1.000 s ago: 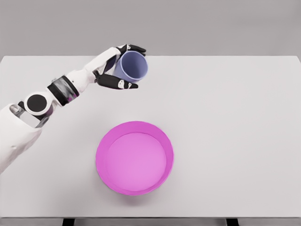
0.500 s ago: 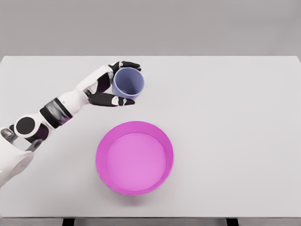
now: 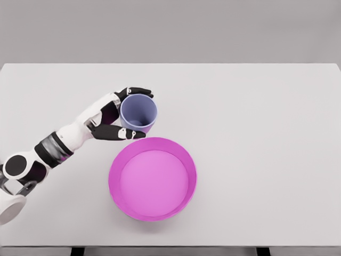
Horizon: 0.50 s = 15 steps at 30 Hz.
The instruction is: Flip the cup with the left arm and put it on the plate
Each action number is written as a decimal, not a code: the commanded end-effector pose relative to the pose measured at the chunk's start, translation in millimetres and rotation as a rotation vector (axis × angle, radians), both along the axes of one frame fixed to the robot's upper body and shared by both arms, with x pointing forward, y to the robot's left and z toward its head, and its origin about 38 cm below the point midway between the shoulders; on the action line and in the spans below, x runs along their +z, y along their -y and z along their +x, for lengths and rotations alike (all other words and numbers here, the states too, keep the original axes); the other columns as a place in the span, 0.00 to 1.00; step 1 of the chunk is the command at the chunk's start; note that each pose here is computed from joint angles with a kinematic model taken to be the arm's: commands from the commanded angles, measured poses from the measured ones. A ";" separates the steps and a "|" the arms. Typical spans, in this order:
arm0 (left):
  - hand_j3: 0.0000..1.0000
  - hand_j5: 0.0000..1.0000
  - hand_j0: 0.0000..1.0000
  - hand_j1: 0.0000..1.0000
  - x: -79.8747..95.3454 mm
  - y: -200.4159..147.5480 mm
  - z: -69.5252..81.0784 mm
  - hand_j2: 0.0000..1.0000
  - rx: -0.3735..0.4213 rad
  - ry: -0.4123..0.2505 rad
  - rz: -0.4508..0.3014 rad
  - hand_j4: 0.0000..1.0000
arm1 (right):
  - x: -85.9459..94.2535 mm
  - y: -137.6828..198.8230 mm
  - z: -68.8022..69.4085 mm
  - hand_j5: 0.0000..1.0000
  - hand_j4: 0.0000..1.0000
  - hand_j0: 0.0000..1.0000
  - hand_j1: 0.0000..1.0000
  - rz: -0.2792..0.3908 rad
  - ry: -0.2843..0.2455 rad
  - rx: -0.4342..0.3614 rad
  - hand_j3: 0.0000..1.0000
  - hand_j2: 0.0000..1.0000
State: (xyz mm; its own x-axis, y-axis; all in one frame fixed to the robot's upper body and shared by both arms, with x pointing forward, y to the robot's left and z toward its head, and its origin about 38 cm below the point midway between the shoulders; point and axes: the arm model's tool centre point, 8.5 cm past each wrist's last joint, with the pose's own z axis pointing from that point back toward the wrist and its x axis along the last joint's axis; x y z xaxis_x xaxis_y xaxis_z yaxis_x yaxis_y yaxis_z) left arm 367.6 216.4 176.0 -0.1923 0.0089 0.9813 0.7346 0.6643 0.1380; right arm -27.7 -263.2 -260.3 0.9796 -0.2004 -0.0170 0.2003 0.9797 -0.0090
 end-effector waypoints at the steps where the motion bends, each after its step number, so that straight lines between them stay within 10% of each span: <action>1: 0.77 0.77 0.77 0.77 3.6 0.5 -1.5 0.77 -0.006 0.015 -0.015 0.77 | 0.0 0.0 0.0 1.00 1.00 1.00 1.00 0.000 0.000 0.000 1.00 1.00; 15: 0.78 0.78 0.78 0.78 -29.4 3.9 -34.3 0.78 -0.027 -0.039 -0.059 0.78 | 0.0 0.0 0.0 1.00 1.00 1.00 1.00 0.000 0.000 0.000 1.00 1.00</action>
State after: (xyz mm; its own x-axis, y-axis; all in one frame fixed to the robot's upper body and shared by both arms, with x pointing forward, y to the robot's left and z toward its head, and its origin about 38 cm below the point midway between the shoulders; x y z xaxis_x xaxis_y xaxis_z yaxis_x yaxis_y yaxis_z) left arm 333.4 213.4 145.0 -0.1451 0.0620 0.9875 0.7548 0.6522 0.0700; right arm -27.7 -263.2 -260.3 0.9796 -0.2003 -0.0170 0.2002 0.9797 -0.0090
